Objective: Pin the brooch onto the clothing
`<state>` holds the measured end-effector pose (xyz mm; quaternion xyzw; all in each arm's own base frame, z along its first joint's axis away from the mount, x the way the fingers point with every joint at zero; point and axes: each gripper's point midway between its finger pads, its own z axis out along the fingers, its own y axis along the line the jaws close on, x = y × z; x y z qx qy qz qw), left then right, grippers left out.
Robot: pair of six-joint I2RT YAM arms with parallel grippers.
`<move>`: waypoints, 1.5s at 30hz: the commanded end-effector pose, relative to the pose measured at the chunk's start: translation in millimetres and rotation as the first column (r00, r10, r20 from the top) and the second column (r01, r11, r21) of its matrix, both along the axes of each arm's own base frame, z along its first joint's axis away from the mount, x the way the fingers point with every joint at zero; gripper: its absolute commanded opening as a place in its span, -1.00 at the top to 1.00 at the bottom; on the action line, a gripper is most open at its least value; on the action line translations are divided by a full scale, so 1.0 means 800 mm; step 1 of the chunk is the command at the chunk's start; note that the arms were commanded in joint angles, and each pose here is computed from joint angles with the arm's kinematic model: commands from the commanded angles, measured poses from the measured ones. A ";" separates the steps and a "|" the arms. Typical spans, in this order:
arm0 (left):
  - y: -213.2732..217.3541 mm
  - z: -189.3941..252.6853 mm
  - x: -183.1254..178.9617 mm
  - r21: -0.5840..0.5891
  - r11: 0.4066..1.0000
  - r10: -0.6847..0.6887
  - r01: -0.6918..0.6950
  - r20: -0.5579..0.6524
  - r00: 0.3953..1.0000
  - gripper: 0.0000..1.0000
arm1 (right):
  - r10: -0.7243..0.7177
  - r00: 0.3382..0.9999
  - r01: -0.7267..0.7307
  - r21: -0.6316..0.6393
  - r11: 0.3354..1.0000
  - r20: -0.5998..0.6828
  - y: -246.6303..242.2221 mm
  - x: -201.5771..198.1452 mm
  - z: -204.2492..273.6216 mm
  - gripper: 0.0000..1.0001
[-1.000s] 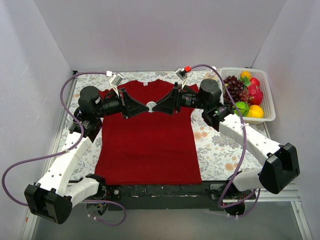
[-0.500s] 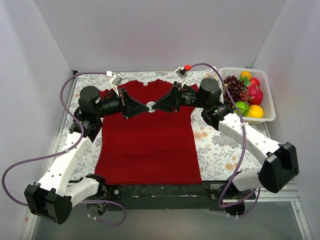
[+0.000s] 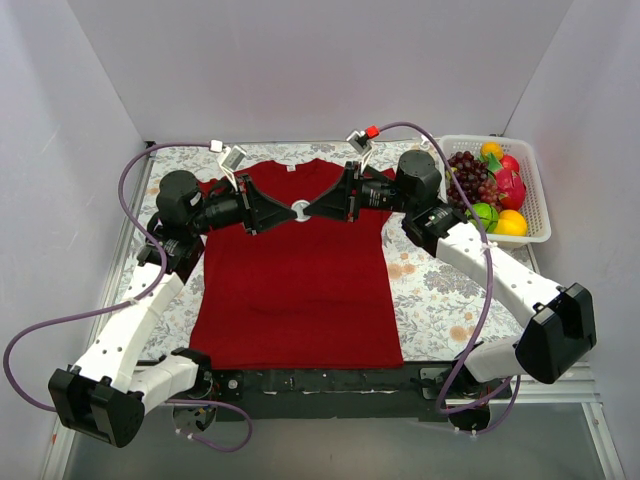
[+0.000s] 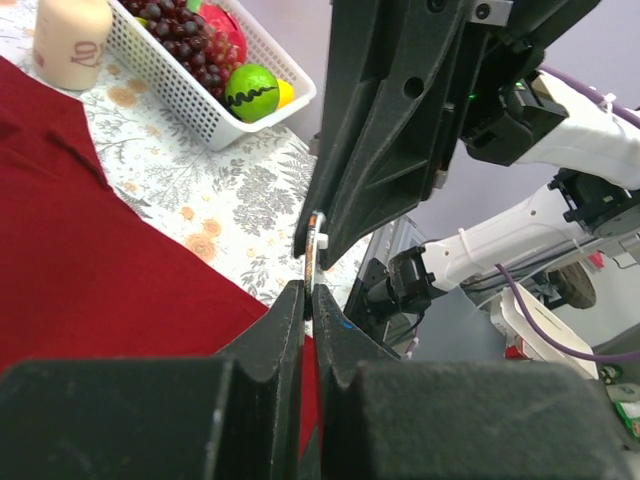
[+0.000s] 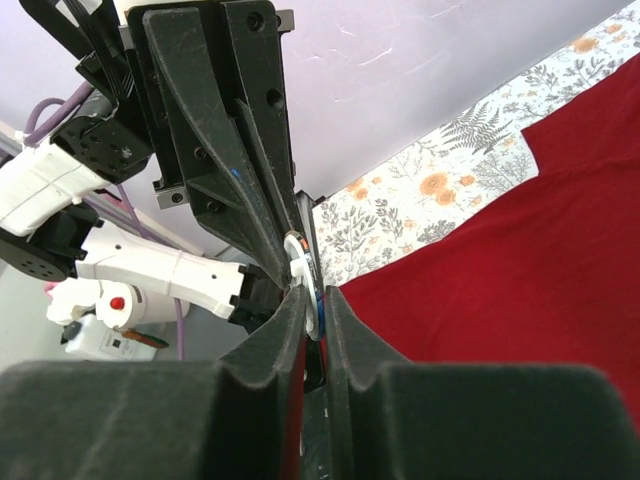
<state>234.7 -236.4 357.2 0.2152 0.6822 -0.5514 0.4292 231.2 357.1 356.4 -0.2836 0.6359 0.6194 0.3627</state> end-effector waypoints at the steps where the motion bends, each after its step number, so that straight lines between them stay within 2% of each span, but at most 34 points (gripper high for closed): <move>1: -0.006 0.039 -0.017 -0.029 0.999 -0.040 0.043 0.090 0.995 1.00 | -0.047 0.999 0.047 -0.050 0.998 0.011 0.006 0.013 -0.003 0.81; 3: -0.010 0.040 -0.018 -0.029 0.998 -0.048 0.051 0.090 0.995 1.00 | -0.058 0.998 0.059 -0.062 0.996 0.018 0.007 0.016 -0.003 0.97; 23: -0.032 0.033 -0.014 -0.015 0.999 -0.038 0.039 0.080 0.996 1.00 | -0.105 0.993 0.110 -0.125 0.986 0.049 0.008 0.018 -0.009 0.94; 31: -0.031 0.026 -0.007 -0.001 1.000 -0.010 0.010 0.064 0.998 1.00 | -0.105 0.993 0.112 -0.129 0.985 0.061 0.007 0.017 -0.009 0.81; 40: -0.027 0.021 0.001 0.021 0.999 0.036 -0.037 0.057 0.998 1.00 | -0.113 0.990 0.122 -0.126 0.985 0.082 0.005 0.017 -0.001 0.53; 43: -0.023 0.019 0.006 0.034 0.997 0.064 -0.066 0.063 0.996 1.00 | -0.120 0.989 0.131 -0.133 0.982 0.091 0.004 0.019 -0.002 0.41; 45: -0.021 0.018 0.010 0.039 0.995 0.088 -0.090 0.066 0.994 1.00 | -0.123 0.987 0.136 -0.133 0.982 0.100 0.002 0.019 -0.001 0.23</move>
